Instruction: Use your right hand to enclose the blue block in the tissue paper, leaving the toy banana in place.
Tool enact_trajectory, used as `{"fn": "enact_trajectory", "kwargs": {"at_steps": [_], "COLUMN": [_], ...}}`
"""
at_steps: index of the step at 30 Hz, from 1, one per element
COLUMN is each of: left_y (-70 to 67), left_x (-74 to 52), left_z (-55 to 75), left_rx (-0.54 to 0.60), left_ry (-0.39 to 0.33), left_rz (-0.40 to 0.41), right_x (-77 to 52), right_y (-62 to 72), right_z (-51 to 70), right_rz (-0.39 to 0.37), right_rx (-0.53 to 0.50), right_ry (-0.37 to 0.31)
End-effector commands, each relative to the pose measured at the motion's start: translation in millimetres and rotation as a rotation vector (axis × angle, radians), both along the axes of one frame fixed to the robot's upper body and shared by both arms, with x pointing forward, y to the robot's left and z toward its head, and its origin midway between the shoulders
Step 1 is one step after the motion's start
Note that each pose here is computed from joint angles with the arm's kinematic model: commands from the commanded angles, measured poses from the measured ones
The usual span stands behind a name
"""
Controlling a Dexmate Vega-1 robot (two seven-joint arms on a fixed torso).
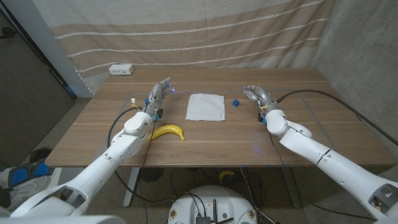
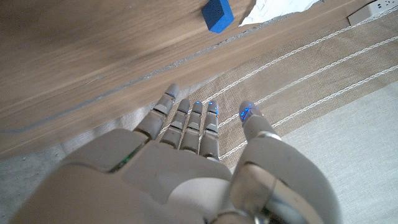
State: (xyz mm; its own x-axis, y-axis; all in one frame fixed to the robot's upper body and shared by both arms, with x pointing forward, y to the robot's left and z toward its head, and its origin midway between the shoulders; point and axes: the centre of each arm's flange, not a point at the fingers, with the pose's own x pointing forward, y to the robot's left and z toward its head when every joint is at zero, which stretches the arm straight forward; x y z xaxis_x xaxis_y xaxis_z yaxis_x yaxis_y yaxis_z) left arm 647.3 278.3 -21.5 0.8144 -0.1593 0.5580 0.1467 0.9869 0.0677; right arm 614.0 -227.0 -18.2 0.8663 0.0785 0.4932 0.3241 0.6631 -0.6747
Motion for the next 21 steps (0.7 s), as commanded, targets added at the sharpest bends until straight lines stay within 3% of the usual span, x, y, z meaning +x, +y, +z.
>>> {"fn": "enact_trajectory", "kwargs": {"at_steps": [1, 21], "left_y": [0.1, 2.4], "left_x": [-2.2, -2.3], "left_z": [-1.6, -2.8], "left_rx": [0.002, 0.004], "left_ry": [0.007, 0.013], "left_rz": [0.004, 0.001], "right_x": [1.9, 8.9], "right_y": [13.5, 29.5], "right_z": [-5.2, -12.9], "right_rz": [-0.017, -0.063], "right_rx": [-0.057, -0.131], "right_ry": [0.005, 0.008]}}
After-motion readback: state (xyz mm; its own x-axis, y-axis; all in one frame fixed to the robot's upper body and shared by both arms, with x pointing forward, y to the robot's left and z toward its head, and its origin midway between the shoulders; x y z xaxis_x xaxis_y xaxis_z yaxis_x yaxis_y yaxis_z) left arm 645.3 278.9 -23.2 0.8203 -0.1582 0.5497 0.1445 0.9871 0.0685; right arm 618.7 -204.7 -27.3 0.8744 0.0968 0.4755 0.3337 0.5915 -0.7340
